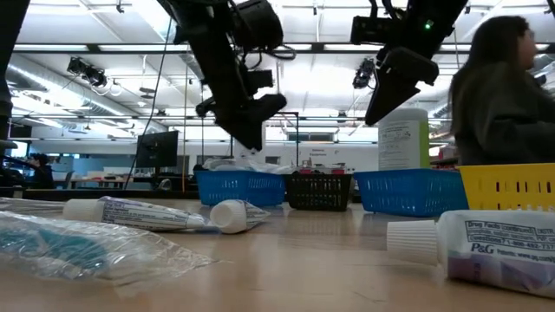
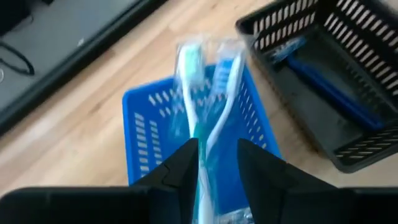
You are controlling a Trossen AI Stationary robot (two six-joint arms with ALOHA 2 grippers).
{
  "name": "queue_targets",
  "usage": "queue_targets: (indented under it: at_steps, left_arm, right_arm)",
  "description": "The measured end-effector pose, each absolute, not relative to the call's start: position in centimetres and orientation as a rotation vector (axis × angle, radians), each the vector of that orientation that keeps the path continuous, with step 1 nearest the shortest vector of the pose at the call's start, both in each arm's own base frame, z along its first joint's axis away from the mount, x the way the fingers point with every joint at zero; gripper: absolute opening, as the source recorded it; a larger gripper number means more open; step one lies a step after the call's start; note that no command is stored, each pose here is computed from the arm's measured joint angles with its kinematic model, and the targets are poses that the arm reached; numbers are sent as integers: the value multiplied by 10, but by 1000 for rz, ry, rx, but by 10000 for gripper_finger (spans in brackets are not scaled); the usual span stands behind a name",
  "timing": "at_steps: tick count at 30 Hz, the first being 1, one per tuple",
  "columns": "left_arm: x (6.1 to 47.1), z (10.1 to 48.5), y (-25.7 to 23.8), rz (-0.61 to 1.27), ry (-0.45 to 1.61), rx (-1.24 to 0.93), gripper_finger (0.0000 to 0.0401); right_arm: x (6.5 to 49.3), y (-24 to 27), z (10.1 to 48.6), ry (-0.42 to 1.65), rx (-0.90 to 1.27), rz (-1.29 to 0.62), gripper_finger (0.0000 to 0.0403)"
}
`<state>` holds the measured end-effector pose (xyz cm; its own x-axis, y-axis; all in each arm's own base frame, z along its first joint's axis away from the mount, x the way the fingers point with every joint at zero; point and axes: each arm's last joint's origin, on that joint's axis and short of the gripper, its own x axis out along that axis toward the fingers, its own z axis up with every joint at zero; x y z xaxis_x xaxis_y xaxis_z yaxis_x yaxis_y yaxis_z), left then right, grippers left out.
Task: Pick & Place Travel size toiletries
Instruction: Put the blue razor into the black basket
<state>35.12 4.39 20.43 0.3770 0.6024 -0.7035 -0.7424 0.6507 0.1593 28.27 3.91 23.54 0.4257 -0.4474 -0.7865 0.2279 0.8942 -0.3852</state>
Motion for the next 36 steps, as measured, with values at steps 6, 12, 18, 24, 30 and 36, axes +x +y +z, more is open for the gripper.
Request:
queue_targets:
  at_steps: [6,12,18,24,30,36]
  left_arm:
    - [355,246,35,748,753,-154,111]
    - [331,293,21,618,682,-103,102]
    - [297,327,5,549,621,-76,92]
    - [267,321,-10,495,657,-85,87]
    - [240,294,-19,458,684,-143,88]
    - [207,269,-17,487,691,-258,87]
  right_arm:
    - [279,38,234,1081,-202,-460,184]
    - [279,38,234,1072,-180,-469,171]
    - [280,40,234,1062,-114,-462,167]
    - [280,41,228,1047,-73,-451,176]
    - [276,41,219,1077,-18,-443,191]
    - [273,41,211,1099,-6,-425,198]
